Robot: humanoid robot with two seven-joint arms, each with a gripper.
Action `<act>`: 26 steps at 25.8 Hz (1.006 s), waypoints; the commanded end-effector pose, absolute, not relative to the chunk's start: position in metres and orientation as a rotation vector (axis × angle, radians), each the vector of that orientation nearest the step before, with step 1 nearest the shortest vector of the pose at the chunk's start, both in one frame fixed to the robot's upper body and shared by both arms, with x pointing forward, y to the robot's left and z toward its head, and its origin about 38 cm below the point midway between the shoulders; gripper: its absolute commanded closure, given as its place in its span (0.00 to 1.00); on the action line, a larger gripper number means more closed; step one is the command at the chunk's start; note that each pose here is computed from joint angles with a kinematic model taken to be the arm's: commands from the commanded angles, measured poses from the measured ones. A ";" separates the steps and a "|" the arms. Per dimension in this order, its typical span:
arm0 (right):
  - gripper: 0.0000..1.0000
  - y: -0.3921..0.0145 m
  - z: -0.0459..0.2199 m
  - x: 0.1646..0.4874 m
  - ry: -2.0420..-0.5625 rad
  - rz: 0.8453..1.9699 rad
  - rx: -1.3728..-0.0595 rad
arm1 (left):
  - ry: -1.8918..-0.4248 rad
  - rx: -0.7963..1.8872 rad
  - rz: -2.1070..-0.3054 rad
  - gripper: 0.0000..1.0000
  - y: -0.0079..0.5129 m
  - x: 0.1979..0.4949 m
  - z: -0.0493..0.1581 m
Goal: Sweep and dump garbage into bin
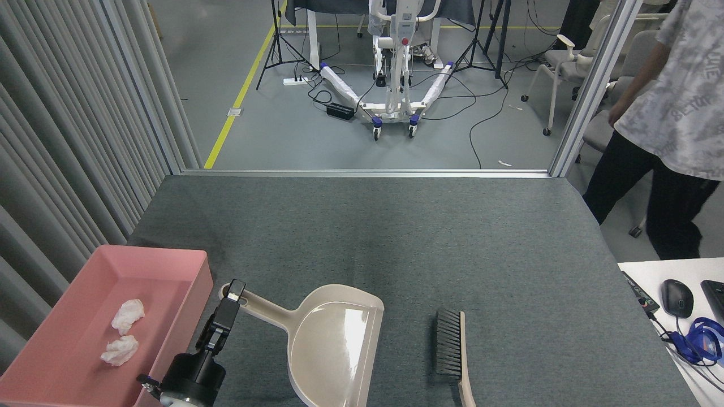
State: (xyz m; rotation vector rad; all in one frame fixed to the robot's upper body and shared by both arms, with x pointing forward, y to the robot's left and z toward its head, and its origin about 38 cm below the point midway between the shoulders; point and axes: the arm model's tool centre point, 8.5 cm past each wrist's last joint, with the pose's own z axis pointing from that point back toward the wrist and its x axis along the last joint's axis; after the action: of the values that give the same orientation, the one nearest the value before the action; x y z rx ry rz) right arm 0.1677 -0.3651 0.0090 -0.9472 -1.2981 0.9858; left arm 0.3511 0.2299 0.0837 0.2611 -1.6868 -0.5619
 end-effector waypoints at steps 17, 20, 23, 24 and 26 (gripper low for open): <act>0.02 -0.358 0.008 0.169 -1.310 0.970 -0.939 | -1.622 0.216 -0.451 1.00 0.190 0.359 0.042; 0.02 -0.358 0.007 0.168 -1.308 0.971 -0.937 | -1.625 0.247 -0.415 1.00 0.202 0.365 0.046; 0.02 -0.358 0.007 0.168 -1.309 0.971 -0.939 | -1.631 0.270 -0.380 1.00 0.212 0.369 0.050; 0.02 -0.358 0.007 0.168 -1.309 0.971 -0.939 | -1.634 0.271 -0.382 1.00 0.213 0.370 0.050; 0.02 -0.358 0.008 0.168 -1.311 0.974 -0.938 | -1.631 0.278 -0.380 1.00 0.216 0.370 0.050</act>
State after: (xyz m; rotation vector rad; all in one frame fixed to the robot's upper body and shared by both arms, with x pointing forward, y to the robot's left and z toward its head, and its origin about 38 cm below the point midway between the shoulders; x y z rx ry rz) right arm 0.1681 -0.3582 0.0074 -0.9390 -1.3089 0.9702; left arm 0.3684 0.2104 0.0488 0.2660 -1.6303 -0.3898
